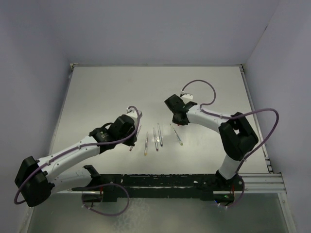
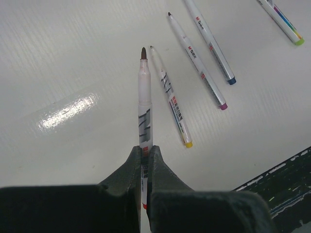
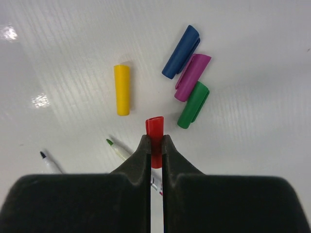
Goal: Insert the pens into the pen caps
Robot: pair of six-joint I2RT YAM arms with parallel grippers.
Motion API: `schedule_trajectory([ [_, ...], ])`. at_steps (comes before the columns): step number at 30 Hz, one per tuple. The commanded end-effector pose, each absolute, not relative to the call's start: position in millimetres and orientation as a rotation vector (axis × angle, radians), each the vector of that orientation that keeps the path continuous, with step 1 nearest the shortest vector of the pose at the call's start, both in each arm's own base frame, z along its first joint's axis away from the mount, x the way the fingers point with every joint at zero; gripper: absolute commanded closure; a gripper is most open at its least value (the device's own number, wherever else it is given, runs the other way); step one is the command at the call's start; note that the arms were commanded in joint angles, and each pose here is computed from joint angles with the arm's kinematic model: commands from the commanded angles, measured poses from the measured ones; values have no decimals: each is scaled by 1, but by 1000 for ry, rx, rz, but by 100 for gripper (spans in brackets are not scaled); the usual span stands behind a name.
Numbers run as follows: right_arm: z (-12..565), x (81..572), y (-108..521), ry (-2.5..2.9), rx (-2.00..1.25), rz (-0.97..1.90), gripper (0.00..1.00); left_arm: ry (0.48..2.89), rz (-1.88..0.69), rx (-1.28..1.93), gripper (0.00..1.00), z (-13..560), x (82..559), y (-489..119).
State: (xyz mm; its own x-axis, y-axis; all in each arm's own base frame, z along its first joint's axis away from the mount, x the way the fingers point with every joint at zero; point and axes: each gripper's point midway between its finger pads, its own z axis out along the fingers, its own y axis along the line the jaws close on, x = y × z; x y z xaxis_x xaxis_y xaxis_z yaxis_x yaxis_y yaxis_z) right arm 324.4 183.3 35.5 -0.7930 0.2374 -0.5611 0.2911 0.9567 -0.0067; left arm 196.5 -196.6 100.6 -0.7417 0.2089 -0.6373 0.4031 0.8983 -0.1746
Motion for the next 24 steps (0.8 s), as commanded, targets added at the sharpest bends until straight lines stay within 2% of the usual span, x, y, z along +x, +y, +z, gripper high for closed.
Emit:
schedule_trajectory([
  [1, 115, 344, 181, 2349, 338, -50, 100, 2318, -482, 414, 100, 130, 208, -212],
  [7, 186, 342, 202, 2131, 206, 298, 100, 2224, -635, 438, 100, 144, 207, -232],
  [13, 242, 312, 218, 1867, 18, 616, 100, 2094, -808, 468, 100, 167, 200, -257],
  [20, 284, 274, 218, 1582, -73, 838, 100, 1884, -1012, 558, 100, 201, 168, -302],
  [24, 312, 256, 217, 1411, -83, 954, 100, 1808, -1034, 596, 100, 212, 148, -328],
])
